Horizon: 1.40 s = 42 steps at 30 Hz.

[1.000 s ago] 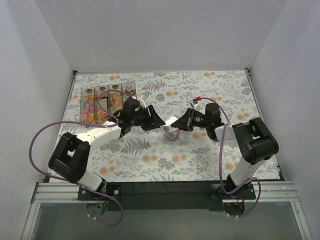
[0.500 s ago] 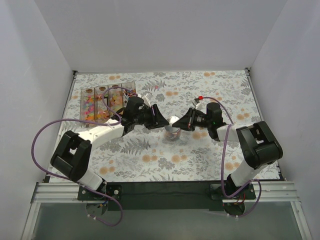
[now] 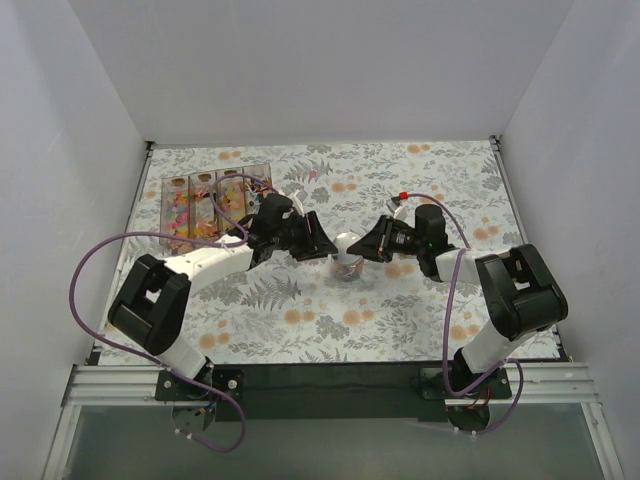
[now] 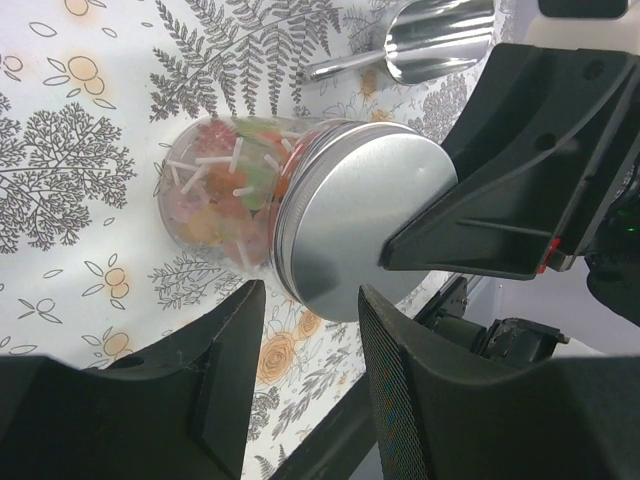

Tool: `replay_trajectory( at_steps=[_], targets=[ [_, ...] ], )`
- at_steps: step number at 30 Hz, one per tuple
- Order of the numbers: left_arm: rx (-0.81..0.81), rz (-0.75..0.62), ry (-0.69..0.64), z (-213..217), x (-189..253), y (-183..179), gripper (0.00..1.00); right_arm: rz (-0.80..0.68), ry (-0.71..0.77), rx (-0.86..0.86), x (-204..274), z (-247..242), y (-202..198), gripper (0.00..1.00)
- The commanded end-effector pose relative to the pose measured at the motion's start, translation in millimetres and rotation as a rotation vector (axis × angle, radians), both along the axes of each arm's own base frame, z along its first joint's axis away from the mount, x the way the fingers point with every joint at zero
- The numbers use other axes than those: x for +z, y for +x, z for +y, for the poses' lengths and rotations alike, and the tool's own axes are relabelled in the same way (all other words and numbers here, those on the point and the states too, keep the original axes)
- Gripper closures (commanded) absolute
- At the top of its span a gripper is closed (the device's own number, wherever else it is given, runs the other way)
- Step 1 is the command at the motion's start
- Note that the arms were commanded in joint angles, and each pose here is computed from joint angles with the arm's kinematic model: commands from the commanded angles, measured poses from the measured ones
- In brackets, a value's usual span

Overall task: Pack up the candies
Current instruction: Close the bottle lid on the packing bottle.

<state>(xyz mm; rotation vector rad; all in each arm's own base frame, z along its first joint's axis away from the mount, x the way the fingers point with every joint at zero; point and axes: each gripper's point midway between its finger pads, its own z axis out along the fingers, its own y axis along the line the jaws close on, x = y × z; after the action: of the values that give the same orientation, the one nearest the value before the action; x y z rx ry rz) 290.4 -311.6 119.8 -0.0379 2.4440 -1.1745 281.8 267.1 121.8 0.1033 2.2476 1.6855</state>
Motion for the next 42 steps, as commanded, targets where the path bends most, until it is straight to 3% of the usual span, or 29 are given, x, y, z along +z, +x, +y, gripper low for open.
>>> replay_trajectory(
  at_steps=[1, 13, 23, 42],
  targets=[
    [-0.024, -0.037, -0.008, -8.5, 13.9, 2.3, 0.59, -0.082, -0.005, -0.013, 18.6, -1.1, 11.1, 0.74],
    [-0.044, -0.028, -0.029, -15.6, 19.2, 1.0, 0.69, -0.105, -0.061, -0.026, 18.6, -5.0, 14.1, 0.67],
    [-0.043, -0.023, -0.034, -16.7, 19.8, 0.7, 0.69, -0.133, -0.135, -0.039, 17.4, -9.9, 19.5, 0.56],
    [-0.044, -0.012, -0.027, -17.6, 14.9, 0.7, 0.69, -0.182, -0.279, -0.049, 12.4, -23.0, 25.3, 0.52]
  ],
)
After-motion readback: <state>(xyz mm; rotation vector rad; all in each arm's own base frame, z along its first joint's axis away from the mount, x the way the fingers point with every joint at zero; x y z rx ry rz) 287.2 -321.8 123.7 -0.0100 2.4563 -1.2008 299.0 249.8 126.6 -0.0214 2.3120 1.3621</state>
